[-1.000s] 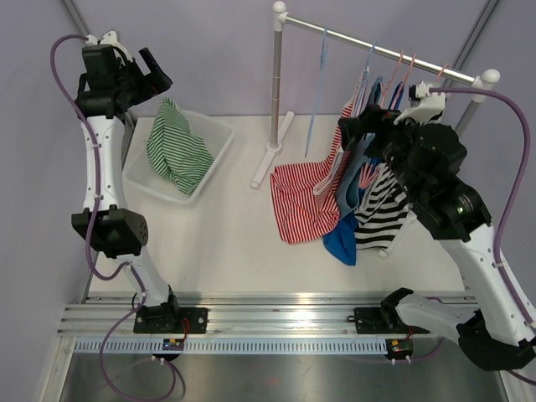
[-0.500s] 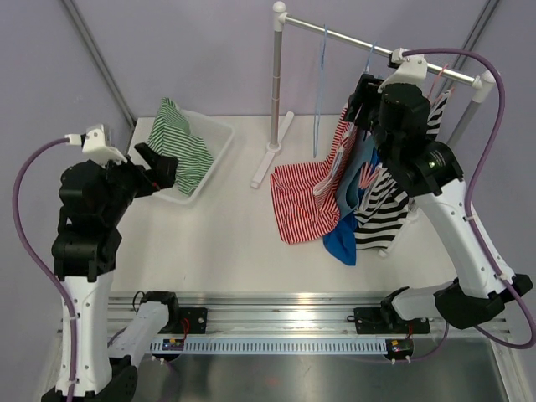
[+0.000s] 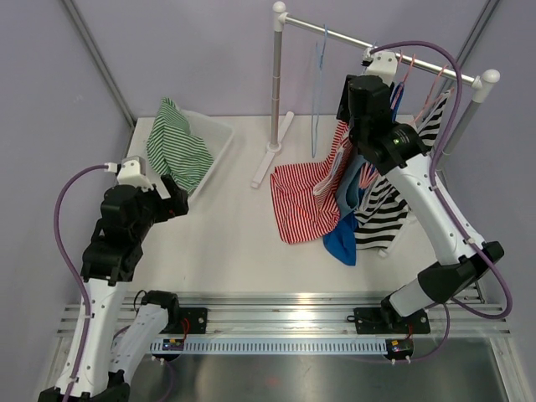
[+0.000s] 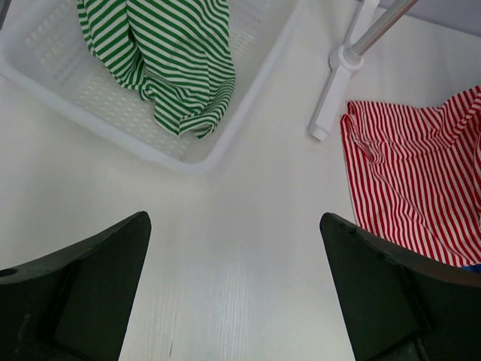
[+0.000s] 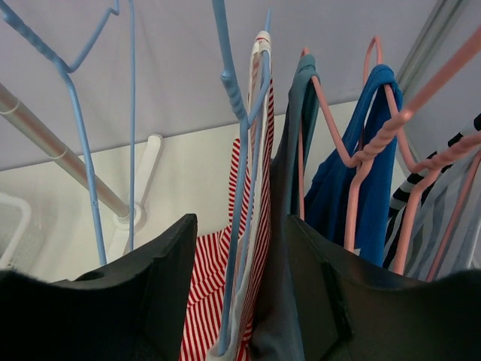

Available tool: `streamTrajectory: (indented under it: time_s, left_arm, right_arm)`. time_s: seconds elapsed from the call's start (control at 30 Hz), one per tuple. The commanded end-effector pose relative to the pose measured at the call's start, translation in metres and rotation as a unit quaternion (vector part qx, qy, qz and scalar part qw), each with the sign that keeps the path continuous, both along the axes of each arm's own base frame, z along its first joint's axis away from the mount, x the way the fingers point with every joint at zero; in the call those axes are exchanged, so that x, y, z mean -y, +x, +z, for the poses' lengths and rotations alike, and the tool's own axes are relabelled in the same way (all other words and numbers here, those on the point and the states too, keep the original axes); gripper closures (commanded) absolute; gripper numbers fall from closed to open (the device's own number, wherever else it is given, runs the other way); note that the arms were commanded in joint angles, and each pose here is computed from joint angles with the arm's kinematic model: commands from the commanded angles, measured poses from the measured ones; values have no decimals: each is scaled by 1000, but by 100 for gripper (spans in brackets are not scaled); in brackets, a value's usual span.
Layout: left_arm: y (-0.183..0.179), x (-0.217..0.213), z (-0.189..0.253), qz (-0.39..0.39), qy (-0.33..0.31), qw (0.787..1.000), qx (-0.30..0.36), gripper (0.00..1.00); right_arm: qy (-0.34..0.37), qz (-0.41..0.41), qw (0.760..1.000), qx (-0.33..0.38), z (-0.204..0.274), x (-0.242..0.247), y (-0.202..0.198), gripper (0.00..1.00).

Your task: Remove the tank top from the hanger

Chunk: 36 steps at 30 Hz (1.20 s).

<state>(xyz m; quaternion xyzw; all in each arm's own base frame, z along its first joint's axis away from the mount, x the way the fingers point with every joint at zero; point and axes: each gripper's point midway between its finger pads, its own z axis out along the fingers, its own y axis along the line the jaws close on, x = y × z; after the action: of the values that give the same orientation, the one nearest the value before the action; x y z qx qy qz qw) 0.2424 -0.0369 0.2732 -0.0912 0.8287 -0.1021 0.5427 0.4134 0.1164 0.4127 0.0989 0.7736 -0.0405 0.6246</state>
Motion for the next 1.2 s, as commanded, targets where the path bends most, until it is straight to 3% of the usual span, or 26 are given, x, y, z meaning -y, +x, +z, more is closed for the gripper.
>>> streamTrajectory:
  time_s: [0.0,0.37,0.5,0.73,0.87,1.17]
  left_arm:
    - [6,0,3,-3,17,1000,24,1]
    - [1,11,1,-28,20,999,27,1]
    - [1,14,0,-34,18,999,27,1]
    - [-1,11,2,-27,19,999,34,1]
    - [-1,9,4,-23,18,999,38,1]
    - [-3,11,9,-25,12,999,41,1]
  right_arm:
    - [-4,-29,1000,8,-4,7,15,44]
    - [10,-44,999,24,-7,8,20,89]
    - [22,-39,998,38,9,9,16,100]
    - [52,-19,995,81,48,12,-2,100]
    - [84,44,990,103,69,2,-25,100]
    - [101,149,980,80,60,-10,-78,100]
